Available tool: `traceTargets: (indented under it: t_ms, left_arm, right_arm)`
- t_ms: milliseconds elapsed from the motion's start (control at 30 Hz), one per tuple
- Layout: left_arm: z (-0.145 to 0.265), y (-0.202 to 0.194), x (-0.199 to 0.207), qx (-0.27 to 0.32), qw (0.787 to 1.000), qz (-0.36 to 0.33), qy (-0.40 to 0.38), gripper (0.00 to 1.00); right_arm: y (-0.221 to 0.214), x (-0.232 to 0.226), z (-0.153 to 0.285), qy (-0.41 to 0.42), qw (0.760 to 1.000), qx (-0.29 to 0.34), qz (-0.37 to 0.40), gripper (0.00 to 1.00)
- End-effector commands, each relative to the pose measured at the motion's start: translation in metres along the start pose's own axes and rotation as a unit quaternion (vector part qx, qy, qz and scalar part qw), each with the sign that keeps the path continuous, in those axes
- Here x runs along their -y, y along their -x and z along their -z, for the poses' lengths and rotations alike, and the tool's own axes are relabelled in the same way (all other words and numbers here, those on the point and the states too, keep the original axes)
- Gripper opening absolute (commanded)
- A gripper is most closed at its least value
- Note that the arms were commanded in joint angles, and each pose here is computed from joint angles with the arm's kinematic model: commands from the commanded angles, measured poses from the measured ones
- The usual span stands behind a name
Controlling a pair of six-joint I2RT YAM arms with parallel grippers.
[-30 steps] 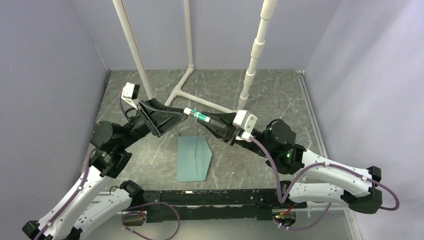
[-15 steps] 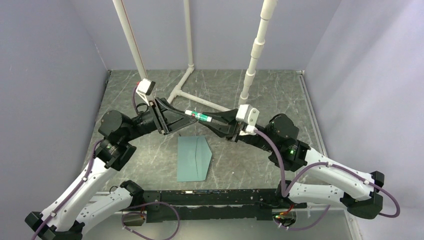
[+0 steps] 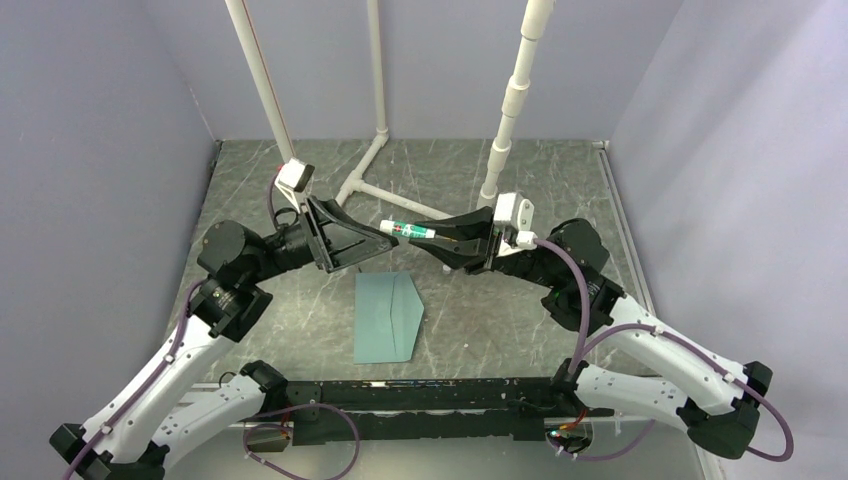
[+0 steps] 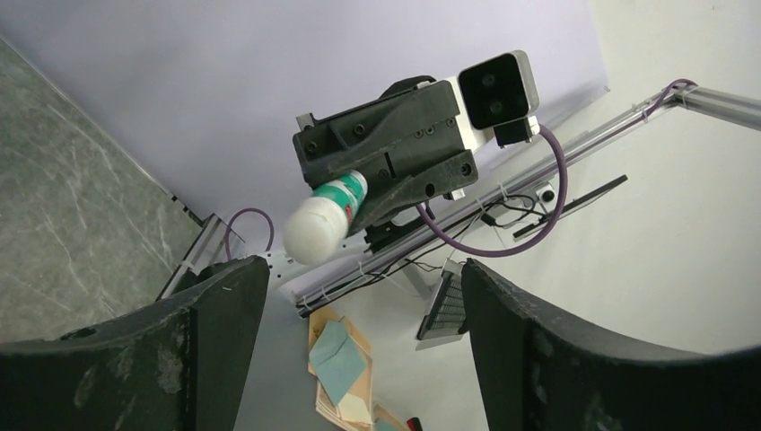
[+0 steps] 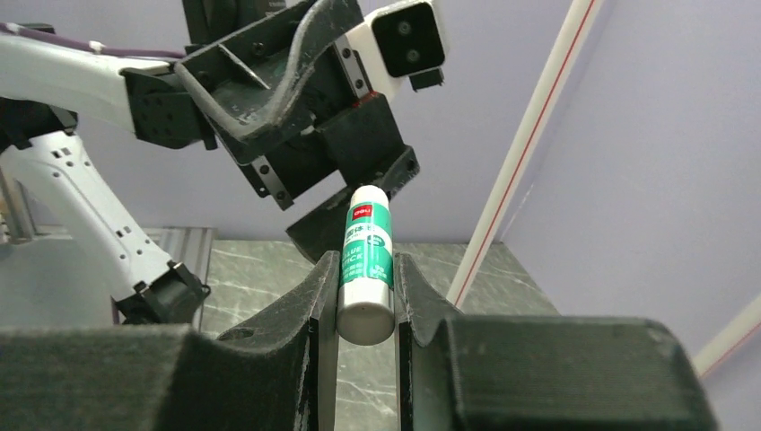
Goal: Place the letter into the envelope and seal it
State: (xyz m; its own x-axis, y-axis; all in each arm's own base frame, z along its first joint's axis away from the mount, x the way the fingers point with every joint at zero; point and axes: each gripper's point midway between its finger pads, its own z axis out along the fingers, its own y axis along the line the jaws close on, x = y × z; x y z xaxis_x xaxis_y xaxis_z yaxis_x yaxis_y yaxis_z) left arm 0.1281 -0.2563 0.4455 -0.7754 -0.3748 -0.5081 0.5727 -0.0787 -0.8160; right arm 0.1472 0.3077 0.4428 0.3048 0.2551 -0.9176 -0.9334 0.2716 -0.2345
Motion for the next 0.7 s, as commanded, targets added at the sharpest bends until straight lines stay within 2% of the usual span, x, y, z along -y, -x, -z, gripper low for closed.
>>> traceTargets:
  t_ms: [0,133,300,467,567,667]
  left_arm:
    - [-0.002,0.007,0.019,0.007,1.0,-0.015,-0.027,0.84]
    - [-0.005,0.01,0.02,0.01,0.999,-0.008,-0.034,0.8]
    - [-0.01,0.009,0.013,0.005,0.999,0.018,-0.046,0.61]
    - [-0.011,0.008,0.01,0.004,0.998,0.026,-0.052,0.38]
    - [-0.009,0.005,0.006,0.004,0.999,0.028,-0.043,0.38]
    - [-0.008,0.002,0.003,-0.003,0.999,0.031,-0.04,0.44]
  right_arm:
    - [0.031,-0.009,0.005,0.025,0.998,0.051,0.0,0.0]
    - [0.027,-0.017,0.006,0.045,0.998,0.041,-0.002,0.0]
    - [0.018,-0.023,0.005,0.064,0.998,0.027,-0.008,0.0]
    - [0.013,-0.019,0.005,0.055,0.998,0.018,-0.009,0.0]
    - [0.014,-0.015,0.008,0.046,0.999,0.021,-0.007,0.0]
    - [0.013,-0.013,0.008,0.045,0.999,0.02,-0.006,0.0]
